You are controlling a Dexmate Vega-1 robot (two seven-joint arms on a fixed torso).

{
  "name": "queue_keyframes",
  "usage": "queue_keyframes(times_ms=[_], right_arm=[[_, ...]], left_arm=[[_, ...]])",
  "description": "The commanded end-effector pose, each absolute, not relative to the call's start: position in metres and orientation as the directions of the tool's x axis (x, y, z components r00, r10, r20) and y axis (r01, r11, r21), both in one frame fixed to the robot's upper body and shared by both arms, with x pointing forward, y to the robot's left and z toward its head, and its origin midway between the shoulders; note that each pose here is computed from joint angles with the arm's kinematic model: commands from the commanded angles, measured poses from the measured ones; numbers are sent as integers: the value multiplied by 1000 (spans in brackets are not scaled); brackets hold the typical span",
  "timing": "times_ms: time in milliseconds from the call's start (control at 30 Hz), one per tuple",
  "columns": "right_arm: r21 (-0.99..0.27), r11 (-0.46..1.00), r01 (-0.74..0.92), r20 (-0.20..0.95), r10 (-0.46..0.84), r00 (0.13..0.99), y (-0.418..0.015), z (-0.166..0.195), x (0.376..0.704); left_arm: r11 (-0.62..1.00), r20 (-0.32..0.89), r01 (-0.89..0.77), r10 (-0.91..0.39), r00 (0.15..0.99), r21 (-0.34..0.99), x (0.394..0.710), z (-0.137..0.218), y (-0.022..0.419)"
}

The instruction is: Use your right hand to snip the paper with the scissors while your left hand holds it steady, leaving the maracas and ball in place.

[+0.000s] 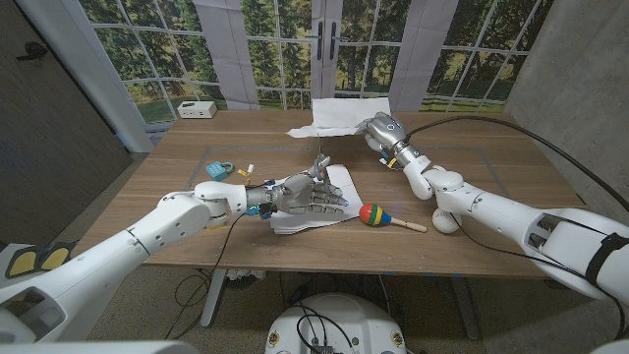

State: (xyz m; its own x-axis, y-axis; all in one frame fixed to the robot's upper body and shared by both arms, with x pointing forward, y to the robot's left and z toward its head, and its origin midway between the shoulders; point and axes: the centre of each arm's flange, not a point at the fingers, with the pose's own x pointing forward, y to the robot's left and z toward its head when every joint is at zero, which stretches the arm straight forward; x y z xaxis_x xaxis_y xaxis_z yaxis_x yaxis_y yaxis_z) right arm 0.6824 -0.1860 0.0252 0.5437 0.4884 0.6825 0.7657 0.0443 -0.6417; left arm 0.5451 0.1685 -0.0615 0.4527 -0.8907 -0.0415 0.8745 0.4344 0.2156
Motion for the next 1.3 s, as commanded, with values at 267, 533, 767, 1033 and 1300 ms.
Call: queue_keyframes(times_ms=[267,533,767,1033,1300], right_arm=[[-608,88,789,706,513,488,-181,21,680],[-581,112,806,729,513,454,-180,20,678],[-567,122,814,735,521,434,-176,19,675],[-564,129,816,735,528,425,-174,19,672],[-559,139,818,741,527,417,-173,20,669]], left_arm=[[427,-50,879,-894,446,212,547,-61,165],[425,-52,882,-895,443,204,547,-63,166],[420,-52,884,-897,439,204,546,-63,165],[414,-56,887,-900,433,204,546,-63,164],[409,-58,889,-902,429,207,546,-62,163]])
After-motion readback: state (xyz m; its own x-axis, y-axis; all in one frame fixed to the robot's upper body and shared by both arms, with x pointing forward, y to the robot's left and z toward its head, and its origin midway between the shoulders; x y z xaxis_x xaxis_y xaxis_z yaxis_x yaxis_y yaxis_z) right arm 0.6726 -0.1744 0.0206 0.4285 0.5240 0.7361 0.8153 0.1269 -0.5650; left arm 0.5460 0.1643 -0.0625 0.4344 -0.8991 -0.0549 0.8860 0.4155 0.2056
